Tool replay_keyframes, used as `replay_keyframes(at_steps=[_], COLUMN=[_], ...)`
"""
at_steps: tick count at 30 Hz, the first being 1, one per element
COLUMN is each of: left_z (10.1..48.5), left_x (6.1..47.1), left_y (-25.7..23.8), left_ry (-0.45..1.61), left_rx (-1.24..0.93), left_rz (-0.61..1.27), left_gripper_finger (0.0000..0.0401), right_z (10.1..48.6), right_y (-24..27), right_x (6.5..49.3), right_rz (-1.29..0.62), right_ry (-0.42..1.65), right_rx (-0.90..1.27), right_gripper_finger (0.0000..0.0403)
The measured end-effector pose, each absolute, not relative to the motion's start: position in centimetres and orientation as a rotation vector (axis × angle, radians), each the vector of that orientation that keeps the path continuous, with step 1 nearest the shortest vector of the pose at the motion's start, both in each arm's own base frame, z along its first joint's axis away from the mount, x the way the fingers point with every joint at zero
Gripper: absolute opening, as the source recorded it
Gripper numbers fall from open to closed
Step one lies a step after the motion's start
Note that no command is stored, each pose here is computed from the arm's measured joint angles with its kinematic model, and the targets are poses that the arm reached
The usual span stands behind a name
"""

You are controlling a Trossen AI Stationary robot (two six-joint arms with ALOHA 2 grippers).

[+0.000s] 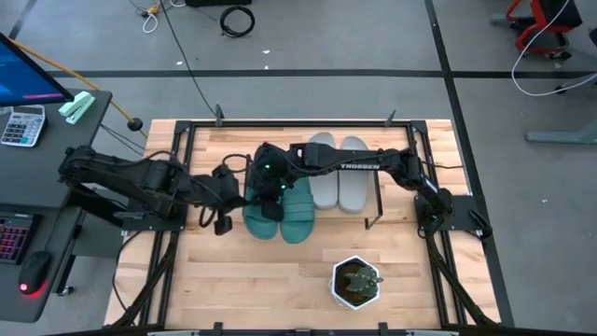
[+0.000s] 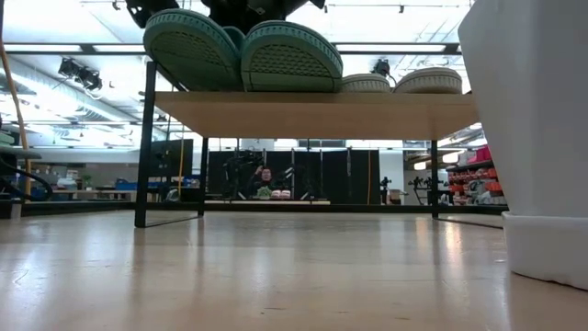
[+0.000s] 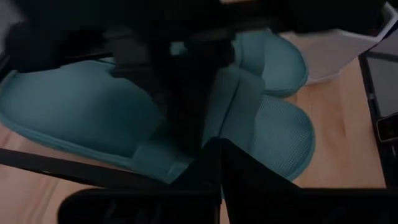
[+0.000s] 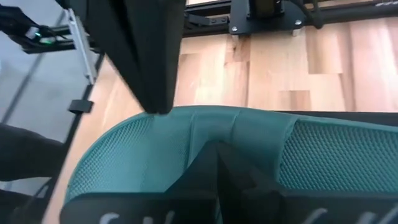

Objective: Pick and place slides into the shelf
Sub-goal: Put the green slide on the shelf

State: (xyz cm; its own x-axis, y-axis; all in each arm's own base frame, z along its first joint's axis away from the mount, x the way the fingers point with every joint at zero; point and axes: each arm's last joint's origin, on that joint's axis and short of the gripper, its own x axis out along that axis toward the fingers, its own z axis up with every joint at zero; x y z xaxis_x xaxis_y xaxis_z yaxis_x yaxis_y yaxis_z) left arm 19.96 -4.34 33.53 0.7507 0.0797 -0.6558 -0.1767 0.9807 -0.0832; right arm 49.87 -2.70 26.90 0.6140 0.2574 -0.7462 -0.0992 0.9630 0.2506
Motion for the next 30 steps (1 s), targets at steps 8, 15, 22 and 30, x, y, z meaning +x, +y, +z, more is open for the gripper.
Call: replay_keyframes(at_steps=[8, 15, 22, 30], left_z=[34.3, 34.3, 33.9, 33.0], left_x=[19.0, 19.0, 18.6, 17.8], left_y=[-4.1, -4.1, -4.0, -4.1], left_ry=[0.665, 0.668, 0.728, 0.852], left_rx=[-0.155, -0.157, -0.174, -0.194], left_rz=[0.141, 0.137, 0.139, 0.147], left_gripper_finger=[0.0017, 0.0005, 0.0021, 0.0004], right_z=[26.8, 26.1, 25.9, 25.9], right_y=[-2.6, -2.6, -2.6, -2.8], right_x=[49.7, 49.4, 49.6, 49.5], right_rz=[0.17, 0.171, 0.17, 0.162], right_ry=[0.915, 0.943, 0.927, 0.931], right_rx=[0.146, 0.169, 0.188, 0.216], right_gripper_finger=[0.0, 0.0, 0.0, 0.0])
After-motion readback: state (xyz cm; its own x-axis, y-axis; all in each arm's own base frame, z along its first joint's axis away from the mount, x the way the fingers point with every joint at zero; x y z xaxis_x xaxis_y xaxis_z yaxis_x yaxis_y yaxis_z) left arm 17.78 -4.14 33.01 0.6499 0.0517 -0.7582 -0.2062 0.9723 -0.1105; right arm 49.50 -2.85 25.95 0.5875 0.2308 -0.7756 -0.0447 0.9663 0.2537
